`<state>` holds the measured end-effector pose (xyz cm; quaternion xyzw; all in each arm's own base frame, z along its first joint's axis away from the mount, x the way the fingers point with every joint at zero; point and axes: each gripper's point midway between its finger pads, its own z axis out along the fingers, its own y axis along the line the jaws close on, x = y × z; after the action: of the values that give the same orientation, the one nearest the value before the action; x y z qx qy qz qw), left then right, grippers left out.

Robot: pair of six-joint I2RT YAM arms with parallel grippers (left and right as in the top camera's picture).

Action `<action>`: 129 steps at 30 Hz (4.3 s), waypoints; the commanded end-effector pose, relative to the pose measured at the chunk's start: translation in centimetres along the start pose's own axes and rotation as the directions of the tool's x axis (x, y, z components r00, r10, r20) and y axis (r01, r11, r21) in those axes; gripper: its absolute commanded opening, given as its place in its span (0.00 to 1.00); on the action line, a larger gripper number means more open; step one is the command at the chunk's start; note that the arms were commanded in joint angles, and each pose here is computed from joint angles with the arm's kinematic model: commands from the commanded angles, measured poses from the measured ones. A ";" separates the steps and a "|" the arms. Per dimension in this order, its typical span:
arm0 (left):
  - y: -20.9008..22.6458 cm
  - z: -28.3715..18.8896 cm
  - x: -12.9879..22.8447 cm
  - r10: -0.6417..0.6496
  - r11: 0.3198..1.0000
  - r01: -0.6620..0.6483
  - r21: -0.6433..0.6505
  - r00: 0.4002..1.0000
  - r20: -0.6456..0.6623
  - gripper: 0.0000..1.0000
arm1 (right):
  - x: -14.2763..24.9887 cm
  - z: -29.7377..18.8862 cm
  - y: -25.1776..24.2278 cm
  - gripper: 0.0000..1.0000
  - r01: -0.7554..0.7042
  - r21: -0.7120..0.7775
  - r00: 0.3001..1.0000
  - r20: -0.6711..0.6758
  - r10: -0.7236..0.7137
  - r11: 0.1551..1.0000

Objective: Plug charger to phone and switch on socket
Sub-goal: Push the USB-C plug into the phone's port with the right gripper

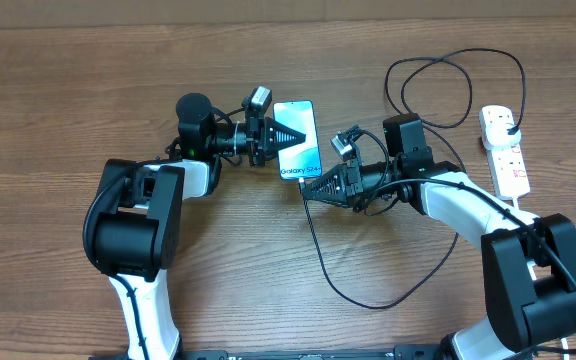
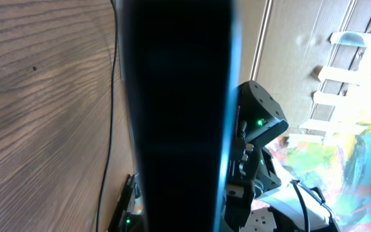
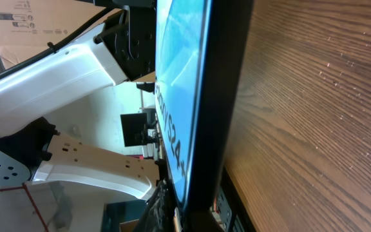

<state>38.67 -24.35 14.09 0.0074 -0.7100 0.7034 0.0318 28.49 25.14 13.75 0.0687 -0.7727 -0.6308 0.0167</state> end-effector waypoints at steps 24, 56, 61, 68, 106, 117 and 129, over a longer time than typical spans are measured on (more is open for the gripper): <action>-0.7 -0.1 0.8 0.050 0.999 -0.050 0.006 0.996 -0.067 0.04 | -1.7 -1.2 -0.4 0.04 -0.024 0.055 0.996 0.083 0.019 0.998; -0.8 -0.1 -0.4 0.036 0.999 -0.036 0.005 0.999 0.004 0.04 | -0.5 -0.8 1.6 0.56 0.068 -0.051 0.998 0.008 -0.067 0.996; -0.8 -0.1 -0.5 0.036 0.999 -0.036 0.005 0.999 0.007 0.04 | -0.3 0.2 0.7 0.42 0.052 0.008 0.999 0.008 -0.052 0.999; -0.8 -0.1 -0.5 0.037 0.999 -0.037 0.005 0.999 0.008 0.04 | -0.3 0.4 0.5 0.24 0.051 0.022 0.999 0.012 -0.051 0.998; -0.8 0.2 -0.2 0.107 0.994 -0.107 0.005 0.994 -0.006 0.04 | -0.2 0.4 0.5 0.04 0.008 0.019 1.000 0.009 -0.008 1.000; -0.8 0.2 -0.2 0.096 0.995 -0.096 0.005 0.995 -0.006 0.04 | -1.0 0.4 0.7 0.04 -0.004 0.024 0.999 0.035 0.004 1.000; -0.7 0.2 1.4 0.080 0.997 -0.079 0.009 0.992 -0.097 0.04 | -2.0 0.2 0.6 0.04 0.012 0.045 0.997 0.077 -0.015 0.999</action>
<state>39.61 -24.18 14.19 0.0039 -0.7104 0.7038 -0.0055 29.42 25.88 13.76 0.0473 -0.7814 -0.6221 0.0115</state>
